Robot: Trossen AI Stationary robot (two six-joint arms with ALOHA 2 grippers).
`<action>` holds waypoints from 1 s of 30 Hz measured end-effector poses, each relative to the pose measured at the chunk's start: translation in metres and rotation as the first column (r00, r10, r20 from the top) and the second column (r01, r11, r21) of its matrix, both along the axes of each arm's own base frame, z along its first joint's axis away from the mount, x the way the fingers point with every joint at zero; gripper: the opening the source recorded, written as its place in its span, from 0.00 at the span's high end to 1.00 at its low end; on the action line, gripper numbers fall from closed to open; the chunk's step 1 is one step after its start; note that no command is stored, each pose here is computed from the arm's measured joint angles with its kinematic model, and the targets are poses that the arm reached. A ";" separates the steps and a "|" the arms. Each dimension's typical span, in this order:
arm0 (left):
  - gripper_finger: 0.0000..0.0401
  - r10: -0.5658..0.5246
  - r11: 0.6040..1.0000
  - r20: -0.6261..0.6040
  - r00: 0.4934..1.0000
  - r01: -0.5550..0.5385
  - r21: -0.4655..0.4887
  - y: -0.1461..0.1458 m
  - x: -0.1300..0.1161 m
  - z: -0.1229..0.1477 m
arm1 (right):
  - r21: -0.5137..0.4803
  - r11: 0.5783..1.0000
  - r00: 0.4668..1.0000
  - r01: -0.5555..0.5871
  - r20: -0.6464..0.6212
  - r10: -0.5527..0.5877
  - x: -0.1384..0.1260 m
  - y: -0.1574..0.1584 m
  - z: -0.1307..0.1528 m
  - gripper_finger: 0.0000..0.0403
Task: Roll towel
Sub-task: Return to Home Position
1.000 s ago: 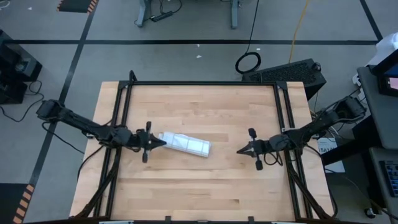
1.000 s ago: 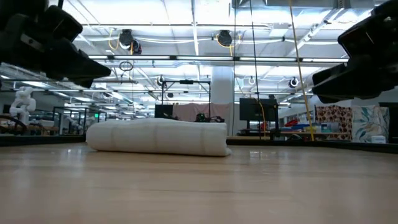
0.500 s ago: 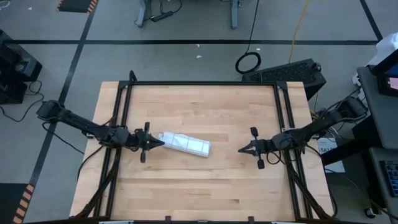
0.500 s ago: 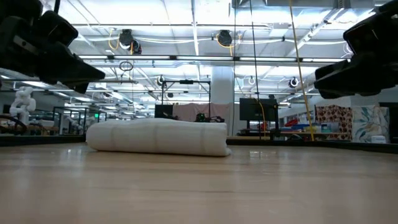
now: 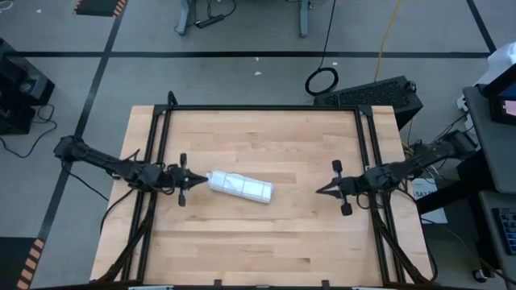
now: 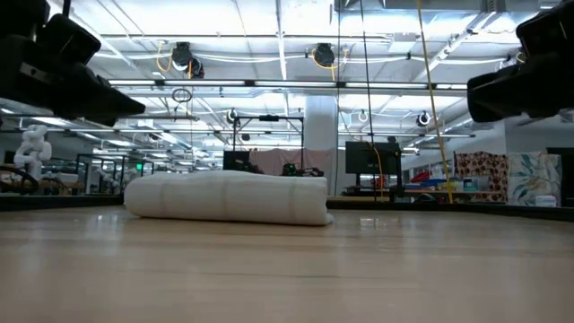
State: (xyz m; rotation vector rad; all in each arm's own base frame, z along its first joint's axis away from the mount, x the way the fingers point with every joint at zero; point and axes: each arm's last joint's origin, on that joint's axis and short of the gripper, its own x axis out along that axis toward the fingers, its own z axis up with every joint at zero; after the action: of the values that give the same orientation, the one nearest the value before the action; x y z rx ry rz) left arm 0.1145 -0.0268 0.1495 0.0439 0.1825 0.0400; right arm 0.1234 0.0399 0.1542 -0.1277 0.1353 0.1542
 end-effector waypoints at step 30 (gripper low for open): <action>1.00 0.028 0.998 0.144 0.989 -0.037 0.058 0.007 -0.014 0.013 | -0.070 0.996 0.980 0.062 0.192 -0.048 -0.021 -0.039 0.018 1.00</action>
State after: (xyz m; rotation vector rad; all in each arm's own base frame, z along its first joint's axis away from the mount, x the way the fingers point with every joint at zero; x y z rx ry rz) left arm 0.1005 -0.0196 0.1629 0.0984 0.0386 0.0807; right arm 0.1026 0.0014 0.1721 -0.2136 -0.0458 0.0811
